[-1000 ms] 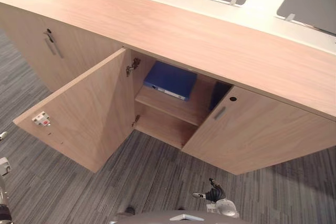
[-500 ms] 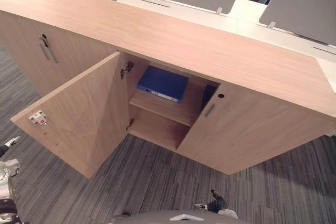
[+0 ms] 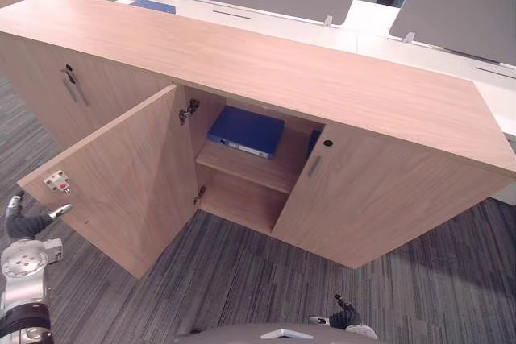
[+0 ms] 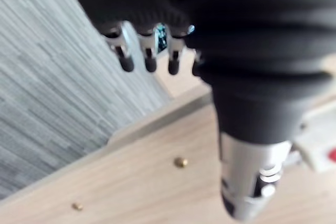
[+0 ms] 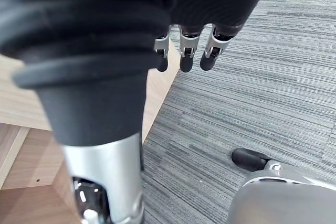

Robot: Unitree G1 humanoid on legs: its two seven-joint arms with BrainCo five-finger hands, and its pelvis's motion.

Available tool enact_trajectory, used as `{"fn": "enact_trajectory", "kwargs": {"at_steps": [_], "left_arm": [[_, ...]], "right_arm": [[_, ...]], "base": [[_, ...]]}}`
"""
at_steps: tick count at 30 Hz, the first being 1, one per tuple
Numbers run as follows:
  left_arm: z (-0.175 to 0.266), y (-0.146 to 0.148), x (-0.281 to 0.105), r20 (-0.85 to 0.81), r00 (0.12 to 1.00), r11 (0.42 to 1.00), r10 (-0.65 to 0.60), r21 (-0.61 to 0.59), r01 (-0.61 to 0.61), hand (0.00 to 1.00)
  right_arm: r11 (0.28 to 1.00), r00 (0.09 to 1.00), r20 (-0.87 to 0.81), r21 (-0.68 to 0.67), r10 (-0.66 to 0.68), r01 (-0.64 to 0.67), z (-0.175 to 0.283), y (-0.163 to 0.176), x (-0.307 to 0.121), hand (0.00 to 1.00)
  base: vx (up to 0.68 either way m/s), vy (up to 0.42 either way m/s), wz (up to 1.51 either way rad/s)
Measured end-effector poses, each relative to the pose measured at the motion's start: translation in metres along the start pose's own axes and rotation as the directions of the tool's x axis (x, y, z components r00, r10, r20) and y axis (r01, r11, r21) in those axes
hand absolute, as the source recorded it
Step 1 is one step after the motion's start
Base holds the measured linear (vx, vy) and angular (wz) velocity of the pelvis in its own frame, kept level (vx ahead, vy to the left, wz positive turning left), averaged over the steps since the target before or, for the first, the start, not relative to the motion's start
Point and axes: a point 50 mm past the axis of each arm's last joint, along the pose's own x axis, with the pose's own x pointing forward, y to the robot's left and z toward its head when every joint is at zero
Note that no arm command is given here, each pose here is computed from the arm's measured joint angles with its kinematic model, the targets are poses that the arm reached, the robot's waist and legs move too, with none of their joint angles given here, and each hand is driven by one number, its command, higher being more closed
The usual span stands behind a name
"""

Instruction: Walk over to the cabinet, pick up the folder, carry it to the office cabinet, place the folder inside the office cabinet, then close the office cabinet door

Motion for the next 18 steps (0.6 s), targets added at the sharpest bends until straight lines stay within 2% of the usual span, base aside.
{"fn": "enact_trajectory", "kwargs": {"at_steps": [10, 18], "left_arm": [[-0.002, -0.008, -0.005, 0.006, 0.998, 0.998, -0.058, 0.037, 0.058, 0.00], [-0.019, -0.026, -0.018, -0.038, 0.992, 0.992, -0.120, 0.044, 0.122, 0.00]], "right_arm": [[1.000, 1.000, 0.004, 0.015, -0.014, 0.014, 0.003, -0.003, 0.002, 0.00], [1.000, 1.000, 0.002, 0.008, -0.012, 0.012, 0.003, -0.003, 0.002, 0.00]], "base": [[0.00, 0.001, -0.02], [-0.06, -0.009, -0.03]]}}
